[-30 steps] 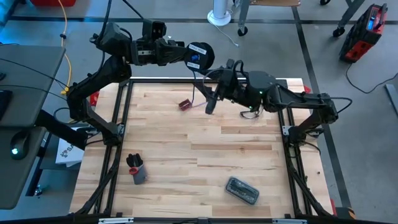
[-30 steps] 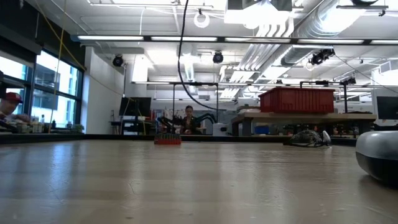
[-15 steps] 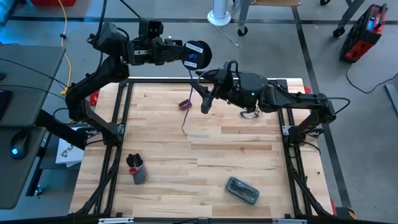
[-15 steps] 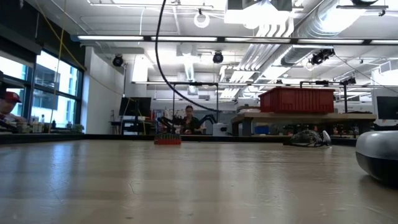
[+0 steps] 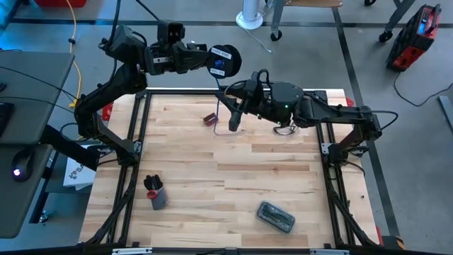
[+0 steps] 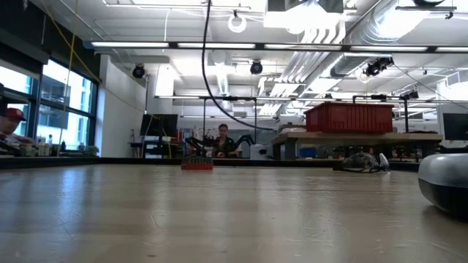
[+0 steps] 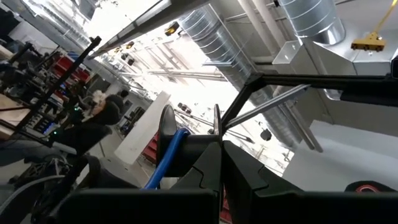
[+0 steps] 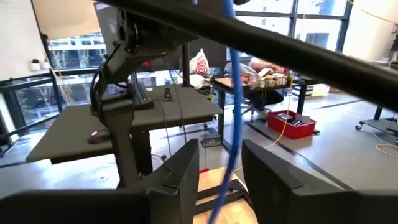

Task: Coil cords
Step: Coil the blue wire onto the spool

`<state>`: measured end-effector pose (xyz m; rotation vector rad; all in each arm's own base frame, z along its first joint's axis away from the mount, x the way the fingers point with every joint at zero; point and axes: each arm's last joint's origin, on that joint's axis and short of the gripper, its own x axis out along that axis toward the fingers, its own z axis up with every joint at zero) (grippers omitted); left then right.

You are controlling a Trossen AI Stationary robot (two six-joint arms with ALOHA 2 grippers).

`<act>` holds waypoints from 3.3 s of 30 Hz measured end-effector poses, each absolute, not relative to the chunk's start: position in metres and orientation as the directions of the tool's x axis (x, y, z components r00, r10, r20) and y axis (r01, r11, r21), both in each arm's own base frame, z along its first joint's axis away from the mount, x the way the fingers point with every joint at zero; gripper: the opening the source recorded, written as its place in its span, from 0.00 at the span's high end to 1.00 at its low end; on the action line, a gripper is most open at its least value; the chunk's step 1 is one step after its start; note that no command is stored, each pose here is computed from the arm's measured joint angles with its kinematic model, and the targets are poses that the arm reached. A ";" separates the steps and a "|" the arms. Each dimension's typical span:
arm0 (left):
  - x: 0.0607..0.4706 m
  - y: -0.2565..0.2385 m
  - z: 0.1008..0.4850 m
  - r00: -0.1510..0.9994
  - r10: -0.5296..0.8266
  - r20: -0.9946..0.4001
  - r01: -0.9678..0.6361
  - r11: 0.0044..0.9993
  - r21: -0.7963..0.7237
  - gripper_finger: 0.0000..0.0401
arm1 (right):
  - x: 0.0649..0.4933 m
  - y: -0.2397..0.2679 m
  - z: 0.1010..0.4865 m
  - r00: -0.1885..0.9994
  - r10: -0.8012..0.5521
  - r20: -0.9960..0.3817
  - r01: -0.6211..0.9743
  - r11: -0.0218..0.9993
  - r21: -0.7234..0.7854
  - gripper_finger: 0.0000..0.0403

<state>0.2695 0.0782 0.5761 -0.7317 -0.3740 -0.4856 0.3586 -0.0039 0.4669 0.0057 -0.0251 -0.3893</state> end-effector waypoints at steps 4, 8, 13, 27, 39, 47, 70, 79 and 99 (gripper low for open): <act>0.269 0.078 0.576 0.826 -0.288 0.484 0.542 0.643 -0.541 1.00 | 0.360 -0.007 0.466 0.922 -0.386 0.025 0.386 0.922 0.012 0.75; 0.270 0.078 0.576 0.826 -0.286 0.485 0.541 0.644 -0.541 1.00 | 0.360 -0.007 0.467 0.921 -0.388 0.029 0.388 0.922 0.013 0.78; 0.270 0.078 0.576 0.827 -0.282 0.486 0.538 0.644 -0.543 1.00 | 0.360 -0.007 0.467 0.922 -0.387 0.035 0.387 0.922 0.011 0.95; 0.269 0.086 0.574 0.846 -0.249 0.471 0.496 0.691 -0.526 1.00 | 0.351 0.007 0.475 0.952 -0.302 0.051 0.301 0.953 0.019 1.00; 0.261 0.114 0.570 0.889 -0.128 0.439 0.383 0.732 -0.564 1.00 | 0.327 0.031 0.485 0.976 -0.218 0.015 0.217 0.976 0.007 1.00; 0.254 0.123 0.564 0.934 -0.084 0.347 0.295 0.727 -0.620 1.00 | 0.314 0.037 0.486 0.981 -0.190 -0.046 0.191 0.982 0.004 1.00; 0.211 0.097 0.543 0.990 -0.137 -0.026 0.055 0.553 -0.831 1.00 | 0.287 0.028 0.493 0.978 -0.177 -0.107 0.171 0.983 -0.060 1.00; 0.221 0.088 0.528 0.967 -0.214 -0.137 -0.017 0.483 -0.875 1.00 | 0.288 0.019 0.493 0.981 -0.159 -0.107 0.152 0.986 -0.069 1.00; 0.225 0.084 0.572 0.935 -0.235 0.266 0.353 0.553 -0.754 1.00 | 0.295 0.003 0.503 0.995 -0.097 0.021 0.098 0.991 -0.086 0.99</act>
